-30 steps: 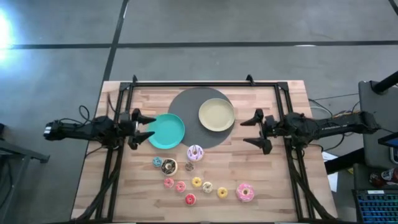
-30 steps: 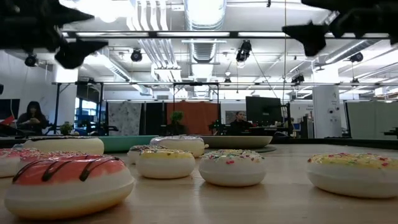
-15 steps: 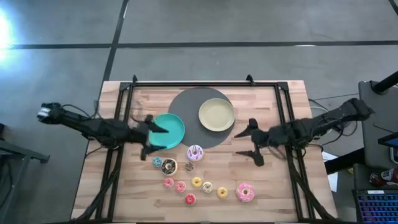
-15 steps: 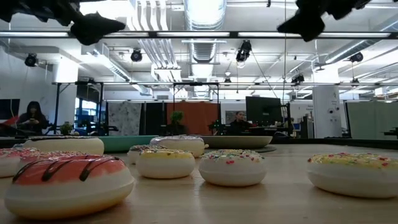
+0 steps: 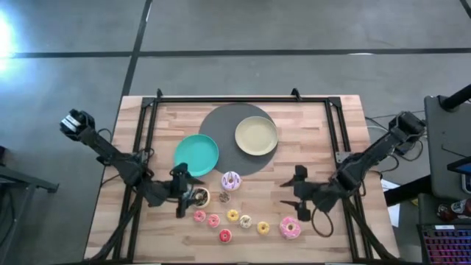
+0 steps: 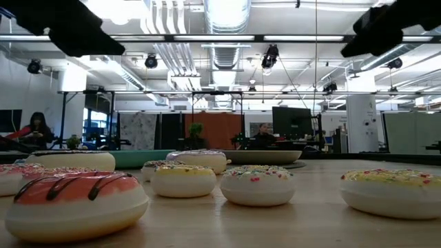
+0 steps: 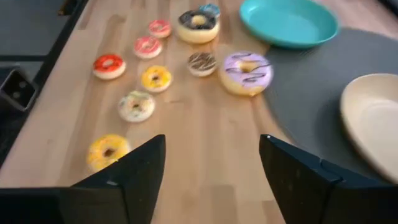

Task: Pick & Place donuts
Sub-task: Put the large black donut on the green plate

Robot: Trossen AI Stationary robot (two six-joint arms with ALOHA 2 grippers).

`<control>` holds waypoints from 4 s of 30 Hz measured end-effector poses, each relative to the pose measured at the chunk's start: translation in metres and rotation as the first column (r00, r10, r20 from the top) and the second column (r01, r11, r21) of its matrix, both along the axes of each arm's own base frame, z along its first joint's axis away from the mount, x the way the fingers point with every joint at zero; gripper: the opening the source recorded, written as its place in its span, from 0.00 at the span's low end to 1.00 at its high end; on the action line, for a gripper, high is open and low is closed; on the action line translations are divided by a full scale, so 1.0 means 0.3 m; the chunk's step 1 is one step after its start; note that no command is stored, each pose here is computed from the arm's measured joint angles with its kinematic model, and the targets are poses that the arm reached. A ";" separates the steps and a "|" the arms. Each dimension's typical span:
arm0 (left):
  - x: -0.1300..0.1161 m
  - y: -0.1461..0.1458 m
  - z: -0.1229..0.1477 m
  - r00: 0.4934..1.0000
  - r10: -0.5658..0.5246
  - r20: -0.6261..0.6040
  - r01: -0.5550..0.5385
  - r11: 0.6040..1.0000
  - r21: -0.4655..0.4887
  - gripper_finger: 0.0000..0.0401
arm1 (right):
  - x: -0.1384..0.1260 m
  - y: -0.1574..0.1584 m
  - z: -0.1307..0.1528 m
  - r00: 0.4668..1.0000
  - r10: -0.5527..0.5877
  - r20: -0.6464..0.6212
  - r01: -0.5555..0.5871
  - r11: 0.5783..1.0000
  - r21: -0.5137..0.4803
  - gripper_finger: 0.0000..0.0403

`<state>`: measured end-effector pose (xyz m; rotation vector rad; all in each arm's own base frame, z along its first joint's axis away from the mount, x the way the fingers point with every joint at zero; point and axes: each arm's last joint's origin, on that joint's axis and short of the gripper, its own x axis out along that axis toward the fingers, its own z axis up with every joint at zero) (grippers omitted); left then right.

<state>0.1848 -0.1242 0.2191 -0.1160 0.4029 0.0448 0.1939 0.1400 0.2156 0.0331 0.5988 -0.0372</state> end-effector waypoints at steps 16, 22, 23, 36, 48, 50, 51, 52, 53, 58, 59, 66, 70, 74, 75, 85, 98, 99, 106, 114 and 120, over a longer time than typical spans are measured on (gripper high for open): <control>0.038 -0.067 -0.044 0.978 0.018 -0.206 -0.037 0.995 -0.093 0.65 | 0.040 0.110 -0.112 0.990 -0.005 -0.144 0.006 1.000 0.002 0.65; 0.042 -0.093 -0.073 0.945 0.023 -0.327 -0.072 0.988 -0.137 0.65 | 0.039 0.109 -0.108 0.991 -0.005 -0.131 0.002 1.000 -0.024 0.63; 0.045 -0.097 -0.083 0.939 0.026 -0.342 -0.080 0.986 -0.147 0.65 | 0.039 0.109 -0.106 0.992 -0.006 -0.124 0.002 1.000 -0.032 0.63; 0.073 -0.119 -0.188 0.898 0.076 -0.432 -0.131 0.987 -0.099 0.65 | 0.040 0.104 -0.097 0.996 -0.024 -0.091 0.018 0.998 -0.064 0.60; 0.091 -0.122 -0.232 0.881 0.086 -0.466 -0.138 0.987 -0.080 0.65 | 0.041 0.105 -0.096 0.996 -0.028 -0.083 0.023 0.998 -0.060 0.58; 0.096 -0.117 -0.239 0.876 0.094 -0.472 -0.145 0.987 -0.073 0.65 | 0.042 0.105 -0.095 0.996 -0.028 -0.081 0.023 0.998 -0.058 0.58; 0.098 -0.116 -0.243 0.874 0.095 -0.476 -0.147 0.986 -0.073 0.65 | 0.042 0.105 -0.095 0.996 -0.028 -0.080 0.023 0.998 -0.058 0.58; 0.101 -0.114 -0.247 0.870 0.096 -0.483 -0.149 0.986 -0.073 0.65 | 0.042 0.105 -0.095 0.996 -0.028 -0.080 0.023 0.998 -0.058 0.58; 0.103 -0.111 -0.251 0.866 0.096 -0.490 -0.151 0.986 -0.074 0.65 | 0.042 0.105 -0.095 0.996 -0.028 -0.080 0.023 0.998 -0.057 0.58; 0.113 -0.104 -0.265 0.857 0.102 -0.506 -0.160 0.985 -0.071 0.65 | 0.042 0.106 -0.094 0.997 -0.027 -0.078 0.023 0.998 -0.056 0.58; 0.113 -0.103 -0.266 0.856 0.103 -0.507 -0.160 0.985 -0.071 0.65 | 0.042 0.106 -0.094 0.997 -0.027 -0.078 0.023 0.998 -0.056 0.58; 0.115 -0.099 -0.266 0.855 0.106 -0.508 -0.164 0.984 -0.070 0.64 | 0.042 0.106 -0.094 0.997 -0.027 -0.078 0.023 0.998 -0.056 0.58; 0.115 -0.098 -0.267 0.853 0.108 -0.510 -0.165 0.984 -0.067 0.61 | 0.043 0.106 -0.094 0.997 -0.027 -0.078 0.022 0.998 -0.056 0.58; 0.115 -0.097 -0.267 0.852 0.110 -0.512 -0.165 0.984 -0.064 0.54 | 0.043 0.106 -0.094 0.997 -0.027 -0.077 0.022 0.998 -0.056 0.57; 0.115 -0.097 -0.267 0.852 0.110 -0.512 -0.166 0.984 -0.064 0.52 | 0.043 0.106 -0.094 0.997 -0.027 -0.077 0.022 0.998 -0.056 0.57; 0.115 -0.097 -0.266 0.853 0.108 -0.510 -0.162 0.985 -0.062 0.43 | 0.043 0.106 -0.094 0.997 -0.027 -0.077 0.023 0.998 -0.055 0.57; 0.143 -0.116 -0.201 0.893 0.060 -0.446 -0.082 0.996 -0.031 0.42 | 0.043 0.106 -0.094 0.997 -0.028 -0.077 0.023 0.998 -0.054 0.57; 0.146 -0.117 -0.191 0.898 0.057 -0.437 -0.074 0.997 -0.024 0.42 | 0.043 0.106 -0.094 0.997 -0.027 -0.077 0.023 0.998 -0.054 0.57; 0.150 -0.107 -0.138 0.903 0.046 -0.427 -0.054 0.999 -0.006 0.42 | 0.040 0.109 -0.094 0.997 -0.023 -0.077 0.019 0.998 -0.053 0.56; 0.157 -0.098 -0.184 0.867 0.044 -0.496 -0.081 0.995 -0.054 0.43 | 0.037 0.113 -0.094 0.997 -0.019 -0.075 0.016 0.999 -0.049 0.56; 0.173 -0.098 -0.215 0.859 0.055 -0.509 -0.088 0.995 -0.040 0.51 | 0.037 0.114 -0.093 0.997 -0.018 -0.073 0.015 0.999 -0.046 0.56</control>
